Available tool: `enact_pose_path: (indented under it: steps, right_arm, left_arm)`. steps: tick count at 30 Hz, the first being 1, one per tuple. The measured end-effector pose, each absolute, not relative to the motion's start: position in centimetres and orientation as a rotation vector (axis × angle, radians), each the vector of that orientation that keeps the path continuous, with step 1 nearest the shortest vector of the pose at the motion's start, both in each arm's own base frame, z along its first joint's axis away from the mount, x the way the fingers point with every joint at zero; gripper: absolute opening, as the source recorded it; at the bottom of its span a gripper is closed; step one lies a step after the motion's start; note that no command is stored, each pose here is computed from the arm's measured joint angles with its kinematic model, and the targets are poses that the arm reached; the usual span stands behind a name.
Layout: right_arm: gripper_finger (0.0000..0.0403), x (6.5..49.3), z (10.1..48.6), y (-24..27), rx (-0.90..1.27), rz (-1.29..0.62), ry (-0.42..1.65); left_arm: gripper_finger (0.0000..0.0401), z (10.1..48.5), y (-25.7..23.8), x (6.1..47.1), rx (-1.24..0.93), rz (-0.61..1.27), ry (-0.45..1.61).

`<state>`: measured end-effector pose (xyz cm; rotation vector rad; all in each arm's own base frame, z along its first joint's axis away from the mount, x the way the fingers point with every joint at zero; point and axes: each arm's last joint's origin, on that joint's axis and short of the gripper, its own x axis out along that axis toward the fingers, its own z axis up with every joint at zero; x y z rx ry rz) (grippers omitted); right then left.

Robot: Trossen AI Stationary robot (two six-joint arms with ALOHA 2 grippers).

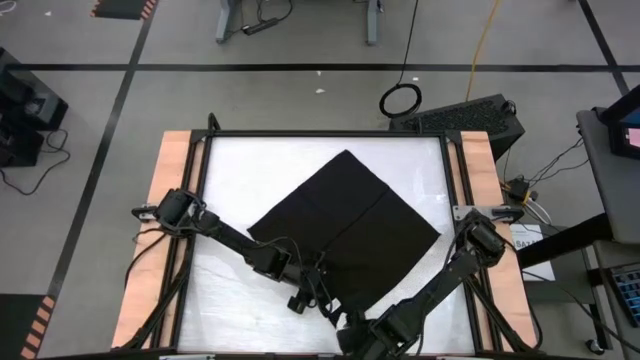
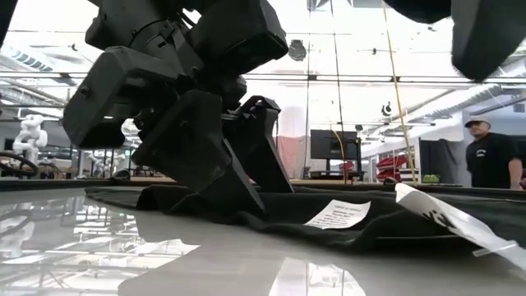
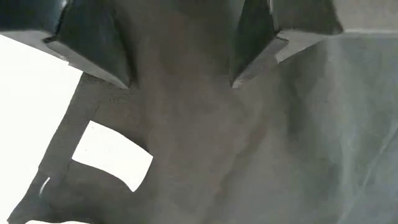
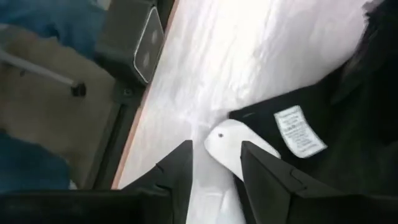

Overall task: Roll napkin
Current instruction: Roll the black napkin

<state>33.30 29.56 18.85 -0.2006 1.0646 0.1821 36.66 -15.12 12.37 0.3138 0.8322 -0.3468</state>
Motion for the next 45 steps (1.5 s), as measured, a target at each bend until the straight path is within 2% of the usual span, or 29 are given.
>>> enact_pose_path:
  steps: [9, 15, 20, 32, 39, 45]
  right_arm:
    - [0.0095, 33.7, 15.6, 28.3, -0.148, 0.137, 1.026]
    - [0.0087, 34.1, 15.1, 27.5, -0.158, 0.127, 1.034]
    - [0.01, 34.3, 15.1, 27.1, -0.171, 0.153, 1.044]
    - [0.0168, 34.3, 15.3, 27.2, -0.208, 0.172, 1.037]
    - [0.0173, 32.9, 17.9, 27.8, -0.175, 0.169, 0.998]
    - [0.0173, 31.1, 19.6, 29.0, -0.149, 0.149, 0.958]
  left_arm:
    - [0.0278, 12.4, -15.4, 36.5, 0.314, -0.351, 0.834]
    - [0.0278, 12.4, -16.1, 36.2, 0.311, -0.39, 0.837]
    - [0.0278, 12.4, -16.3, 36.1, 0.313, -0.398, 0.836]
    - [0.0278, 12.4, -16.6, 35.9, 0.323, -0.412, 0.842]
    - [0.0282, 12.8, -16.5, 35.7, 0.328, -0.413, 0.853]
    - [0.0318, 14.1, -16.3, 35.4, 0.329, -0.406, 0.839]
